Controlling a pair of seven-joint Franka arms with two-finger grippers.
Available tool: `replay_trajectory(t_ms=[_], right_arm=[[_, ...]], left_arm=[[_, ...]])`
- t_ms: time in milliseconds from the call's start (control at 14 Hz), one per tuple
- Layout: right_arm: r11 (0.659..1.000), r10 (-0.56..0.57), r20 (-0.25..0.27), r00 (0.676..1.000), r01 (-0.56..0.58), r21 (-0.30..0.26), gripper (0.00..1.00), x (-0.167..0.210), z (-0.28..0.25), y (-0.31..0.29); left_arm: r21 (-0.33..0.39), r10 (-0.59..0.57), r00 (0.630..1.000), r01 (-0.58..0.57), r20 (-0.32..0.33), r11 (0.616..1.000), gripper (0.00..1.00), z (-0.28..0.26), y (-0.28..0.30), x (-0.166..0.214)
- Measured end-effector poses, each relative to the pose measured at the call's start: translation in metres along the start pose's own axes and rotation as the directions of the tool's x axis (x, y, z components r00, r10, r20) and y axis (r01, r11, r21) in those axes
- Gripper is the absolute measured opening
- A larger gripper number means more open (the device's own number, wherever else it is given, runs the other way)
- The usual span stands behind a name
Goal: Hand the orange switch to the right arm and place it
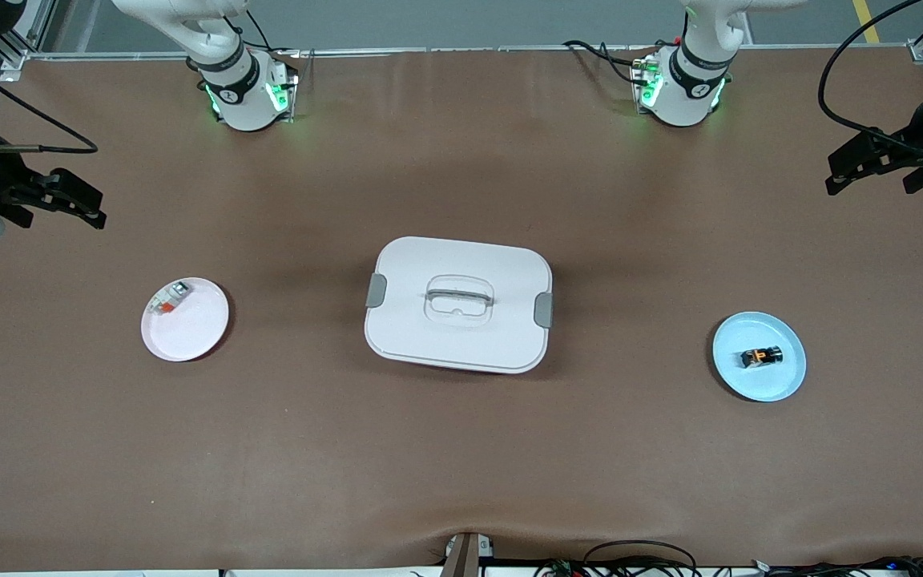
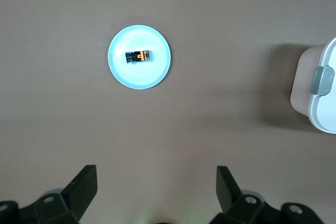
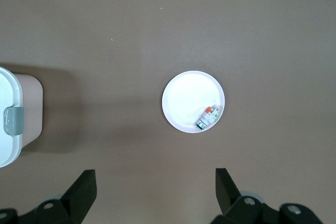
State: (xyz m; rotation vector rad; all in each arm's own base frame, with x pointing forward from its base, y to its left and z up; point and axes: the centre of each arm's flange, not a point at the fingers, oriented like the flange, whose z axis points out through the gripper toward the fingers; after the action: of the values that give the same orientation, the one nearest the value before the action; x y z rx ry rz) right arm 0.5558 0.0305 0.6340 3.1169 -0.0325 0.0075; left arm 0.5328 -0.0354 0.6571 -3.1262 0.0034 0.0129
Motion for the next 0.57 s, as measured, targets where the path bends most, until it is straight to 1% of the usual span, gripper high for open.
replay_trajectory(t_ms=[430, 573], right_arm=[[1.000, 0.000, 0.000, 1.000, 0.000, 0.000, 1.00, 0.0000, 0.0000, 0.0000], [1.000, -0.001, 0.000, 1.000, 0.001, 0.000, 1.00, 0.0000, 0.0000, -0.0004]], left_arm=[[0.000, -0.001, 1.000, 0.001, 0.008, 1.000, 1.00, 0.0037, -0.0004, 0.0021], [0.000, -0.001, 1.000, 0.001, 0.021, 1.000, 1.00, 0.0102, -0.0008, 0.0054]])
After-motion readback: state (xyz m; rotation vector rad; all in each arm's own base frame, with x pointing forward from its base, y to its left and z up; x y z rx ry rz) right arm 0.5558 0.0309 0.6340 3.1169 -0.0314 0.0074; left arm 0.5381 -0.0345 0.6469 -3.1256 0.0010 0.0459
